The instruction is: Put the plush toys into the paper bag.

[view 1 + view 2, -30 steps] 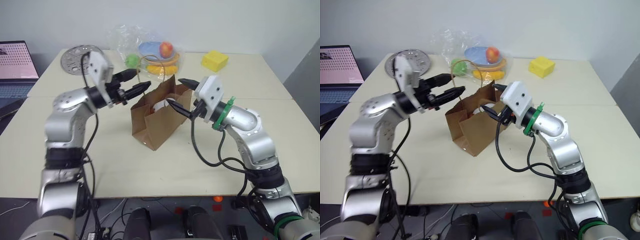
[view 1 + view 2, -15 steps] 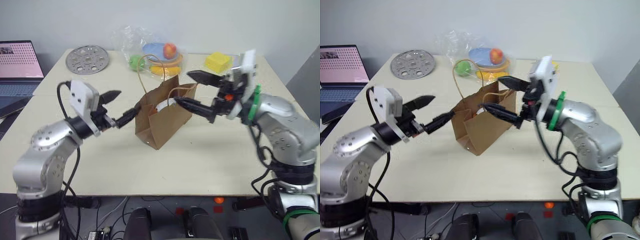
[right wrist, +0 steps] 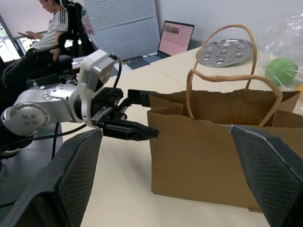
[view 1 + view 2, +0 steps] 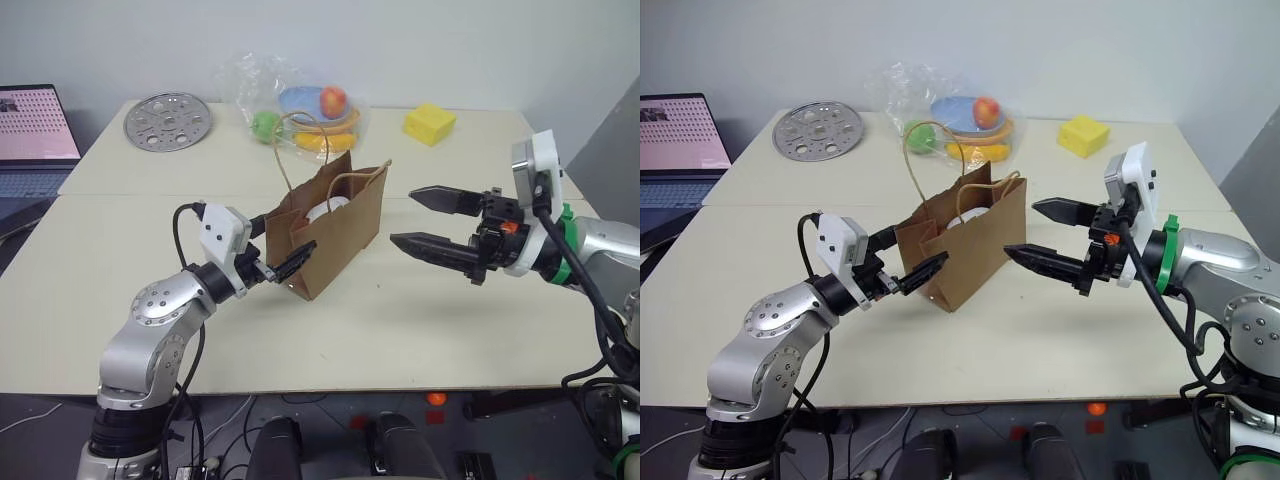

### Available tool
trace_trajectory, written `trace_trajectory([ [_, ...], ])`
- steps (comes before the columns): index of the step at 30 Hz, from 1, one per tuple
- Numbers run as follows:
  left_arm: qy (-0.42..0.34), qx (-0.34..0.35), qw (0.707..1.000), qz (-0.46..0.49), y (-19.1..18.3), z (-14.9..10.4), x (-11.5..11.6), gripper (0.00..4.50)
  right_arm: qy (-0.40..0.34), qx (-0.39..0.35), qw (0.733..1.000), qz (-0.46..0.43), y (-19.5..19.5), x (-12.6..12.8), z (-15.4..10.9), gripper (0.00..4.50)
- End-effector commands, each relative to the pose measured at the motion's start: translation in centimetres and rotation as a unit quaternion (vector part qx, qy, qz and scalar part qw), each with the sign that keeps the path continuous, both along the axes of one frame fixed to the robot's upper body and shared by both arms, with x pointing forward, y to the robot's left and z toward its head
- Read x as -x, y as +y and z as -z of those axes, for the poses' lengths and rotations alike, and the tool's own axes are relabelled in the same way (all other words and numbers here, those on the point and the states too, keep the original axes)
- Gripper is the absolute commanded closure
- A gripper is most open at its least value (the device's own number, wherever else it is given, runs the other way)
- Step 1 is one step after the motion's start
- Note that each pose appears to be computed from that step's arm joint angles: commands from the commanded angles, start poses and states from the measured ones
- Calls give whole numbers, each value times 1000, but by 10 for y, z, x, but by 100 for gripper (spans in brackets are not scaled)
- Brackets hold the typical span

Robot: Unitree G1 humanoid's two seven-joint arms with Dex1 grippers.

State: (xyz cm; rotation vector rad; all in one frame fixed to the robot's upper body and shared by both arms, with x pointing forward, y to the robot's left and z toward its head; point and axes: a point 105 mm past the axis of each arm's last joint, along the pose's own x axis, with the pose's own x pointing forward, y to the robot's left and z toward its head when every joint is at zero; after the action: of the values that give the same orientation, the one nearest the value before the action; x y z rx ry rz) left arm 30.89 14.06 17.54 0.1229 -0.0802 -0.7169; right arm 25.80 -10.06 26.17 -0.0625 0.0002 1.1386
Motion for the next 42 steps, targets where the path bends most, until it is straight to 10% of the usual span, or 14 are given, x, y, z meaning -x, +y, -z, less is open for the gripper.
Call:
trace_trajectory([
  [1, -20, -20, 999, -23, 3, 5, -5, 5, -28, 2, 1000, 2, 4, 5, -5, 0],
  [10, -17, -5, 1000, -14, -8, 28, -11, 23, -37, 32, 999, 9, 7, 9, 6, 0],
  [24, -8, 9, 1000, 4, -9, 32, -15, 443, -48, 37, 998, 18, 7, 5, 7, 0],
  [31, -20, 15, 998, 49, -15, 16, -29, 447, -55, 41, 996, 52, -6, 4, 1, 0],
  [42, -8, 16, 929, 370, -55, -30, -39, 447, -11, 56, 986, 154, -85, 25, -43, 0],
])
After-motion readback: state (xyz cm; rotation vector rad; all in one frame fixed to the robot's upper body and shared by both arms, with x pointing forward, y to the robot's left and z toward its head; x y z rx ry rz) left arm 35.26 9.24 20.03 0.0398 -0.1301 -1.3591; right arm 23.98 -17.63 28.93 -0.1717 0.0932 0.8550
